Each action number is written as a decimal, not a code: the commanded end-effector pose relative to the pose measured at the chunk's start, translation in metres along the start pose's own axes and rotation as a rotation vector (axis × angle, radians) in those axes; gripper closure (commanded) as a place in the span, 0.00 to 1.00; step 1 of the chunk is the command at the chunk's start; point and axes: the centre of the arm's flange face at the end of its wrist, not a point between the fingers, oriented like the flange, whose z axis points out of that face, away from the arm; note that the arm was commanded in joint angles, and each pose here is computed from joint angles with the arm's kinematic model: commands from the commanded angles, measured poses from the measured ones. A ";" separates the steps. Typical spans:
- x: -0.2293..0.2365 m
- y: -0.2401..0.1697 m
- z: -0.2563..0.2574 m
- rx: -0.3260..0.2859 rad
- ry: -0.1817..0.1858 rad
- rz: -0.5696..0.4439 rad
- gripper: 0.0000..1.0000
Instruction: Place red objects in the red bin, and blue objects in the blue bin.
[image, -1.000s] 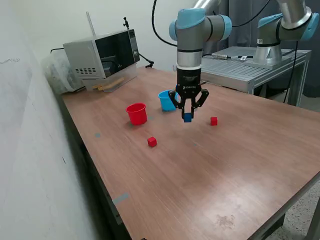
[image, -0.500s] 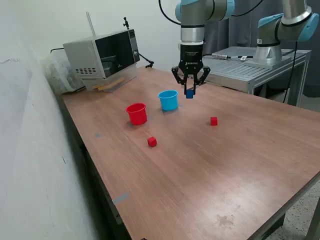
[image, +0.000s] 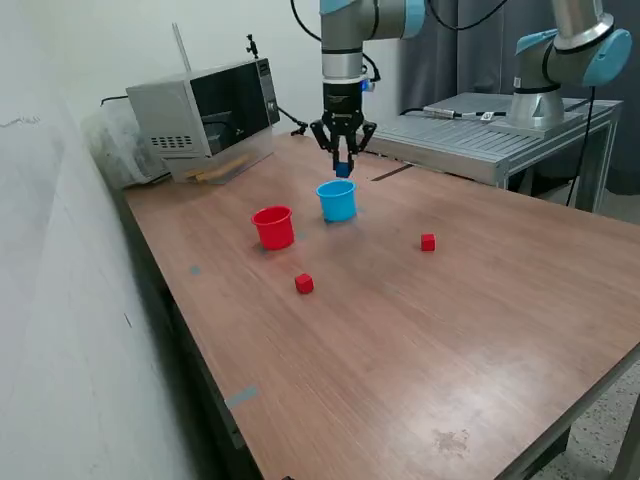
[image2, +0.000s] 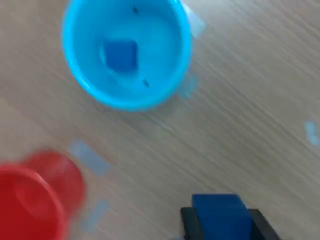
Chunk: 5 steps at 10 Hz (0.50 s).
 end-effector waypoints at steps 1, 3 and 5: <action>-0.075 -0.050 0.026 0.066 0.053 0.148 1.00; -0.084 -0.066 0.034 0.083 0.065 0.172 1.00; -0.087 -0.073 0.036 0.087 0.068 0.179 1.00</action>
